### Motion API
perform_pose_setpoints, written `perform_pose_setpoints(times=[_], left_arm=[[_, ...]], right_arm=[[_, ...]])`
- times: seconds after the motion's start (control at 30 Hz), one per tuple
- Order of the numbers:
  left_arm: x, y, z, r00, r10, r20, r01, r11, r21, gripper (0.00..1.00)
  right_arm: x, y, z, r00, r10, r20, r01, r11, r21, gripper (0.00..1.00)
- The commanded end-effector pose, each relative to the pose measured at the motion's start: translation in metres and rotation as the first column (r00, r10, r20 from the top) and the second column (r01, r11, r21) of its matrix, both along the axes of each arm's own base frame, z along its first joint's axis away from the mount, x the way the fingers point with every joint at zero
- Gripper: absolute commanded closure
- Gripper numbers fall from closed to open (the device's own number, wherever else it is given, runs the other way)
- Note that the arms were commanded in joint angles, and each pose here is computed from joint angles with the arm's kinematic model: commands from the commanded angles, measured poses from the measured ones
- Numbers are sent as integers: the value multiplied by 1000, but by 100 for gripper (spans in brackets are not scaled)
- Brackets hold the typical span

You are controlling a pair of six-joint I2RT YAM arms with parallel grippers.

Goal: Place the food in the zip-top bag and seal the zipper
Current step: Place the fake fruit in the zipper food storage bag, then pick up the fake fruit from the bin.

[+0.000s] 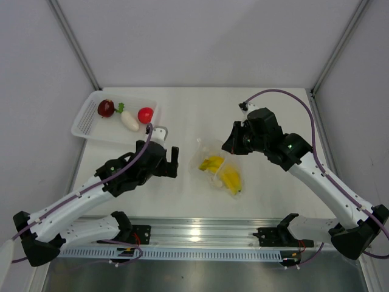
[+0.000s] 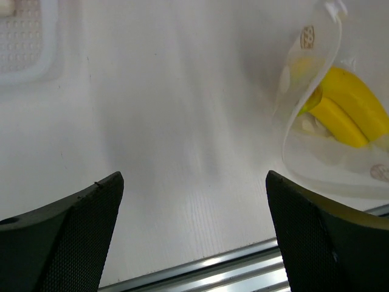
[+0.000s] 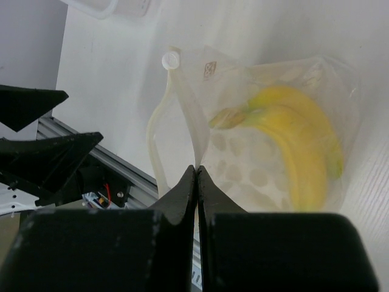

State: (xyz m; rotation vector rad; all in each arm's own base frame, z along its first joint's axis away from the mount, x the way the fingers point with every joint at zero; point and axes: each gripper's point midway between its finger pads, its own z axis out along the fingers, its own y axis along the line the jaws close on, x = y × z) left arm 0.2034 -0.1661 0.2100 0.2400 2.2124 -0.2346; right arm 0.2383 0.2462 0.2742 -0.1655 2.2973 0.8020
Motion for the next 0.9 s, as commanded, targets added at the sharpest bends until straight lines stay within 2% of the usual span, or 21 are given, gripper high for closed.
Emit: perform_pose_setpoints(times=[0.0, 0.17, 0.5, 0.7, 0.87], left_arm=[[21, -9, 38, 999, -5, 46, 9, 995, -95, 1], [55, 8, 41, 994, 108, 20, -105, 990, -92, 0], [114, 42, 42, 960, 272, -62, -279, 926, -256, 0], [159, 77, 30, 906, 402, -130, -422, 849, -318, 1], [197, 111, 12, 818, 539, -201, -573, 735, -362, 0]], right_arm=[[4, -1, 14, 998, 7, 64, -8, 1000, 16, 100], [4, -4, 12, 998, 5, 67, -5, 1000, -5, 100], [4, -6, 4, 998, 13, 59, -10, 999, -41, 100], [7, -4, -3, 999, 22, 47, -20, 998, -55, 100], [12, -2, -3, 998, 32, 48, -29, 997, -65, 100]])
